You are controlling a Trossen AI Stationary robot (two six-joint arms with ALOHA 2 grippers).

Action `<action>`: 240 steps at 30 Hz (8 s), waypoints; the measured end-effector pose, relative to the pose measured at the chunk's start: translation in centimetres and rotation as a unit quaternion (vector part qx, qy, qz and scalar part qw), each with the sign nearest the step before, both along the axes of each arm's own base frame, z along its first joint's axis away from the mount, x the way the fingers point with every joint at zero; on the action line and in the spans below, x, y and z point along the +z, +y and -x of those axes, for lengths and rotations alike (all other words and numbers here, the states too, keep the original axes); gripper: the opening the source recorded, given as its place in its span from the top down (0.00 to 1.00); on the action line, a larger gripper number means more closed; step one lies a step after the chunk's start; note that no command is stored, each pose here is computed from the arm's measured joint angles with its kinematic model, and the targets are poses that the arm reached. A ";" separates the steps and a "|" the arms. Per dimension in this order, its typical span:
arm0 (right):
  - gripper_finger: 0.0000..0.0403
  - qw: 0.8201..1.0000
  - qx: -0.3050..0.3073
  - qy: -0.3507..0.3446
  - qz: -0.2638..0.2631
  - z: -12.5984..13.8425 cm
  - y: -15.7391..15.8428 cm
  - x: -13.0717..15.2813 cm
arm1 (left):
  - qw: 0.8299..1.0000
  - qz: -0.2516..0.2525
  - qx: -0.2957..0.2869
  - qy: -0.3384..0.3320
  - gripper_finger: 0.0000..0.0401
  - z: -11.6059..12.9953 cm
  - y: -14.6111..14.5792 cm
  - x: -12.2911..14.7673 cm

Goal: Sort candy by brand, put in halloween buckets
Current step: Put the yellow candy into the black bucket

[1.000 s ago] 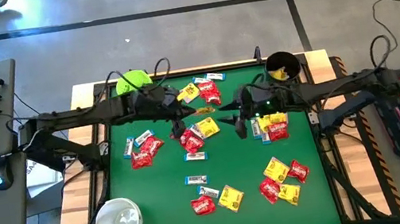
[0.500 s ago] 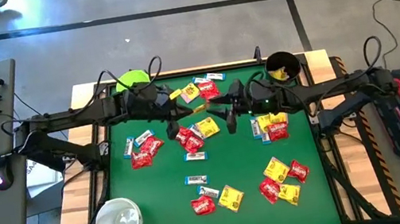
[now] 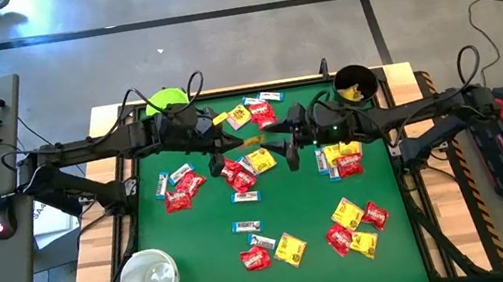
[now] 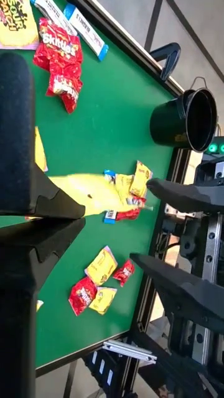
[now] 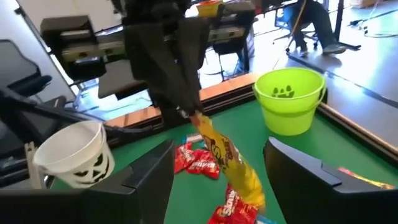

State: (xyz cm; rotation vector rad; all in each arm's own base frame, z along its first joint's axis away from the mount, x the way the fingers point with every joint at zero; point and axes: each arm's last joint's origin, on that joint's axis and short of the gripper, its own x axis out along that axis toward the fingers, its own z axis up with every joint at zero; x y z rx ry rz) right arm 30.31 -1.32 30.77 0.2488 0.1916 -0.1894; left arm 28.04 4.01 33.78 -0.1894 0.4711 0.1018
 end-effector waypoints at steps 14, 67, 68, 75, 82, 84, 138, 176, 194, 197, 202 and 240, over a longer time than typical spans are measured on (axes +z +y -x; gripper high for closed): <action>0.54 0.999 0.020 0.025 -0.007 -1.3 0.0 -1.7 | 0.999 -0.002 -0.009 -0.044 1.00 -0.3 0.0 0.8; 0.83 0.990 0.069 -0.024 -0.121 -4.8 -1.6 -4.9 | 0.998 0.012 -0.025 -0.056 1.00 -0.4 -0.2 1.0; 0.87 0.990 0.069 -0.024 -0.121 -4.8 -1.6 -4.9 | 0.998 0.012 -0.025 -0.056 1.00 -0.4 -0.2 1.0; 0.97 0.991 0.057 -0.027 -0.116 -4.8 -1.7 -4.8 | 0.998 0.014 -0.026 -0.050 1.00 -0.4 -0.1 0.9; 0.99 0.990 0.047 -0.036 -0.125 -4.3 -1.7 -4.0 | 0.998 -0.020 0.016 -0.056 0.91 0.0 0.1 1.3; 0.99 0.990 0.039 -0.037 -0.127 -4.0 -1.7 -3.6 | 0.998 -0.025 0.017 -0.062 0.87 0.4 0.1 1.7; 0.99 0.661 -0.624 0.287 -0.304 15.0 -17.6 -7.4 | 0.992 -0.042 0.105 -0.056 0.63 2.5 0.2 0.6; 0.62 0.693 -0.573 0.232 -0.371 16.6 -17.7 -5.5 | 0.993 -0.042 0.094 -0.057 0.63 2.4 0.0 0.7; 0.62 0.890 -0.249 0.250 -0.289 16.2 -3.1 0.6 | 0.994 0.001 0.092 -0.055 0.63 2.5 -0.1 0.5; 0.62 0.897 -0.181 0.269 -0.299 15.1 -0.5 0.4 | 0.995 0.002 0.092 -0.046 0.63 2.5 -0.1 0.4; 0.62 0.881 -0.097 0.327 -0.328 13.9 3.6 -0.4 | 0.995 -0.004 0.090 -0.030 0.63 2.6 -0.1 -0.4; 0.40 0.757 -0.050 0.605 -0.243 5.2 9.1 -13.0 | 0.995 0.030 0.092 -0.010 0.66 2.8 0.0 -4.0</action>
